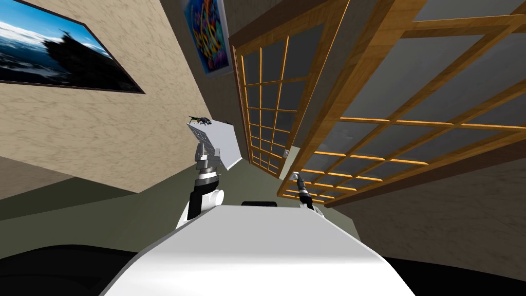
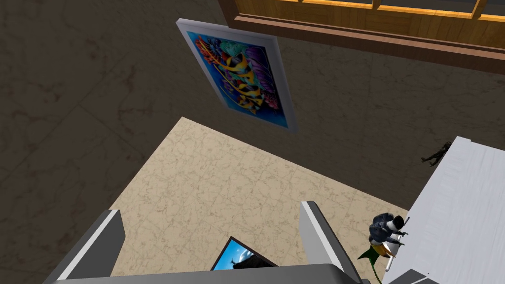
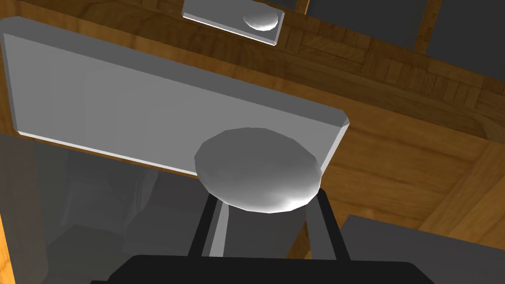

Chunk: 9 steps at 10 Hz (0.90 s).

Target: Pull the door open

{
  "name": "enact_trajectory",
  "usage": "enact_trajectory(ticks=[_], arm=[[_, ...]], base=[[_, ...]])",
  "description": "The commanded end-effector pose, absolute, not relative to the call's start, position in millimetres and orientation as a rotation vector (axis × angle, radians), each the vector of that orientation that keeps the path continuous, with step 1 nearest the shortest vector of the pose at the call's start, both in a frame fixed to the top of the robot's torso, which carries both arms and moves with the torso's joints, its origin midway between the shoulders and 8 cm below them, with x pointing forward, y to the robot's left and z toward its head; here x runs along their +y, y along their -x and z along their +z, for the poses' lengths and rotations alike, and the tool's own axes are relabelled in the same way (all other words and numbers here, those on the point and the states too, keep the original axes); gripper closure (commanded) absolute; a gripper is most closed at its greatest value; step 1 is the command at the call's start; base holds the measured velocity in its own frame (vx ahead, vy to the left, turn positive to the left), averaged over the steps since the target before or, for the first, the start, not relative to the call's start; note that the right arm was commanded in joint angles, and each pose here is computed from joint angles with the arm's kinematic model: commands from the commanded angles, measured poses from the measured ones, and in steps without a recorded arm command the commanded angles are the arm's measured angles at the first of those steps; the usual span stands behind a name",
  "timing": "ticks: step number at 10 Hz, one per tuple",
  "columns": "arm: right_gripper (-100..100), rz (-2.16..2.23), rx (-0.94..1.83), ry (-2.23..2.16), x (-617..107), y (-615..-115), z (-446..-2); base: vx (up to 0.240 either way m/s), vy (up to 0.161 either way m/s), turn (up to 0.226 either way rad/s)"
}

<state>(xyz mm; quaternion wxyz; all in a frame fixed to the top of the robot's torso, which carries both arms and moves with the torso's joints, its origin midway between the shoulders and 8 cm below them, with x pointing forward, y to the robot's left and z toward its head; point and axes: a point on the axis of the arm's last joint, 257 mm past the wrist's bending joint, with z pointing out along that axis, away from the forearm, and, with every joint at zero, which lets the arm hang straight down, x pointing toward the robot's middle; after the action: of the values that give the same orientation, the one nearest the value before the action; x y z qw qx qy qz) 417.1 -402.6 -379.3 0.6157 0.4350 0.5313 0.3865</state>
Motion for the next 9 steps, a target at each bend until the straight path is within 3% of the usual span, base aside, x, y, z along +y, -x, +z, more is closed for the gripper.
enact_trajectory(ticks=[1,9], arm=[[100,0.94,1.216,-1.013,-387.8,-421.7,-380.9],[100,1.084,1.126,-1.149,-387.5,-425.1,-380.6]], base=[[-0.014,-0.007,0.015],[-0.021,-0.011,0.025]])
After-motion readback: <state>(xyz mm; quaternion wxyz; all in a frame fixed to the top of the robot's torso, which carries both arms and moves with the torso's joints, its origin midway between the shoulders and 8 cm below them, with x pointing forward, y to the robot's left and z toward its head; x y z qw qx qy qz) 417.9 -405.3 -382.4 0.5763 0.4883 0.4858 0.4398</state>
